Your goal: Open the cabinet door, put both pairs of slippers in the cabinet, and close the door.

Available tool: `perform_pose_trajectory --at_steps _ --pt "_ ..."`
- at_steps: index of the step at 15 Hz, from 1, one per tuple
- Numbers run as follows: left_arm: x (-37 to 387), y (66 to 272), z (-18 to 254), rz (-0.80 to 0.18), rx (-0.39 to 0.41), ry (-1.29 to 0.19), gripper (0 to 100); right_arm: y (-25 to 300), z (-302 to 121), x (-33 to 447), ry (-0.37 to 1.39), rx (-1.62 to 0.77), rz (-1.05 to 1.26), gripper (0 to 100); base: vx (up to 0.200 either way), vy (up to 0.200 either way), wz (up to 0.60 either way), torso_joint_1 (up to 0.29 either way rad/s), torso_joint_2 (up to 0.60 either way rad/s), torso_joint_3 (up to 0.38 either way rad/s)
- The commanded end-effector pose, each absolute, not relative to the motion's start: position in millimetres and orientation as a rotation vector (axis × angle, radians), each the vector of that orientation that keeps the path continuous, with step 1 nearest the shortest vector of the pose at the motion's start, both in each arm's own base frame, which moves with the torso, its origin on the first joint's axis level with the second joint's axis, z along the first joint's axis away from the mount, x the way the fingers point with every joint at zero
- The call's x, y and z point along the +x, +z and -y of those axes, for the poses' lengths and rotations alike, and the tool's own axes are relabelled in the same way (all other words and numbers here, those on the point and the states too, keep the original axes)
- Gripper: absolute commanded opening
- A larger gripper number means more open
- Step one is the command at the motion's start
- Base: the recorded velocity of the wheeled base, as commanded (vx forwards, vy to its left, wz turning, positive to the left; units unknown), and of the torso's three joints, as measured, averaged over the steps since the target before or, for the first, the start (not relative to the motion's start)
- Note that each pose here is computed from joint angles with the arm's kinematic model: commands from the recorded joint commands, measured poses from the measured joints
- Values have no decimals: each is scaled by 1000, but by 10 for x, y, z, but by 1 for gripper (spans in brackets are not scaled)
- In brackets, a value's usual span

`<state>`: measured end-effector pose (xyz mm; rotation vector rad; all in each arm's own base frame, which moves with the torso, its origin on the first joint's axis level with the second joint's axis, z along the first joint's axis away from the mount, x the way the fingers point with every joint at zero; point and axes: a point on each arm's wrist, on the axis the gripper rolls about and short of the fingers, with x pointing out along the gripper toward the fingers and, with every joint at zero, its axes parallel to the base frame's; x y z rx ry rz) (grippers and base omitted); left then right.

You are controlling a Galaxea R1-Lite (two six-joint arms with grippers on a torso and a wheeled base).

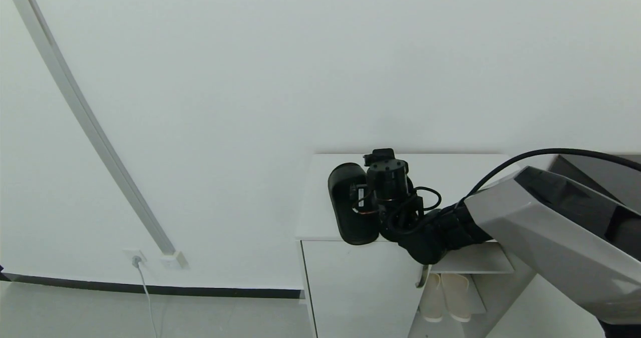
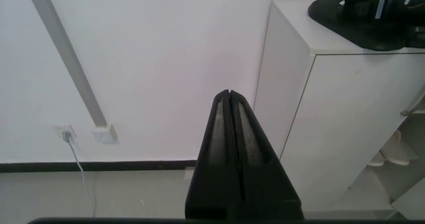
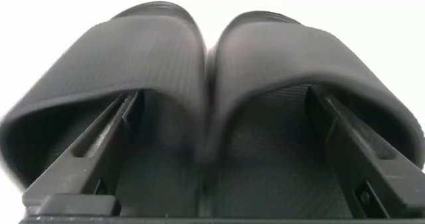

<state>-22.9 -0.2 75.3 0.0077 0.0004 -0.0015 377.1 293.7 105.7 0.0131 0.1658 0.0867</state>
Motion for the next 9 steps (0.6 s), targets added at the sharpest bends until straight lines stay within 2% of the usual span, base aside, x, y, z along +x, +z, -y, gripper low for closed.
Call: perform_pose_trajectory --at_steps 1,9 --pt "-228 753 2 -2 8 -2 0 1008 -2946 3785 94 9 -173 0 0 0 0 0 0 0" --pt "-228 753 2 -2 8 -2 0 1026 -2937 3784 96 11 -171 0 0 0 0 0 0 0"
